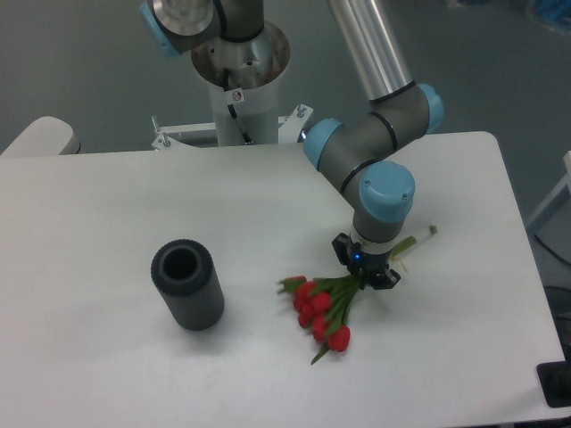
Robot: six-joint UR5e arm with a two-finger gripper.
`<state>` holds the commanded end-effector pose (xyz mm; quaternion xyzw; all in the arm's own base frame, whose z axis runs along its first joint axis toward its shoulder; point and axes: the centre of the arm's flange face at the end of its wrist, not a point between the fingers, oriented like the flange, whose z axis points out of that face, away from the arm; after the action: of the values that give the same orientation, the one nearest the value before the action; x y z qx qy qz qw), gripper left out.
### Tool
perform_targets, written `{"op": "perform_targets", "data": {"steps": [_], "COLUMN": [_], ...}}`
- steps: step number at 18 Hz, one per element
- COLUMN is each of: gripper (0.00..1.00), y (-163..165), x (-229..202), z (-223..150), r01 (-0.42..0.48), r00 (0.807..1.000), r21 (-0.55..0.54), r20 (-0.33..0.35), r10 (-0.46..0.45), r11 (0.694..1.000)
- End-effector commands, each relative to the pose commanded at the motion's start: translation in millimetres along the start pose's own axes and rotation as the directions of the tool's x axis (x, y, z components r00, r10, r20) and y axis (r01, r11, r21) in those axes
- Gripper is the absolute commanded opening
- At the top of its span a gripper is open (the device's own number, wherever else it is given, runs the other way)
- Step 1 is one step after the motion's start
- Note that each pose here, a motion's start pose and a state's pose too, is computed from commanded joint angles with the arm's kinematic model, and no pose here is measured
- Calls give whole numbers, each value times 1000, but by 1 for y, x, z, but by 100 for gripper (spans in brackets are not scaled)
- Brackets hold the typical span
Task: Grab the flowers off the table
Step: 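Lift the gripped tulip bouquet up off the table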
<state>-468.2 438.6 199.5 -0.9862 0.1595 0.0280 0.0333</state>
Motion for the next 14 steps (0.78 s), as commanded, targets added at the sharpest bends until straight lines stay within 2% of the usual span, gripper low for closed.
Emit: {"op": "perform_targets", "data": {"steps": [6,9,12,14], "gripper": [19,19,19,19], "y": [-3,-8,-21,-28], "x": [-9,-22,-29,-31], "z": [-18,-42,-69,-95], "r01": [-2,-5,-17,-27], "r00": [999,997,994,992], "r21": [11,32,117,213], "r20": [34,74,105,126], "r10": [1,3,5,0], "r11": [1000,999,993,977]}}
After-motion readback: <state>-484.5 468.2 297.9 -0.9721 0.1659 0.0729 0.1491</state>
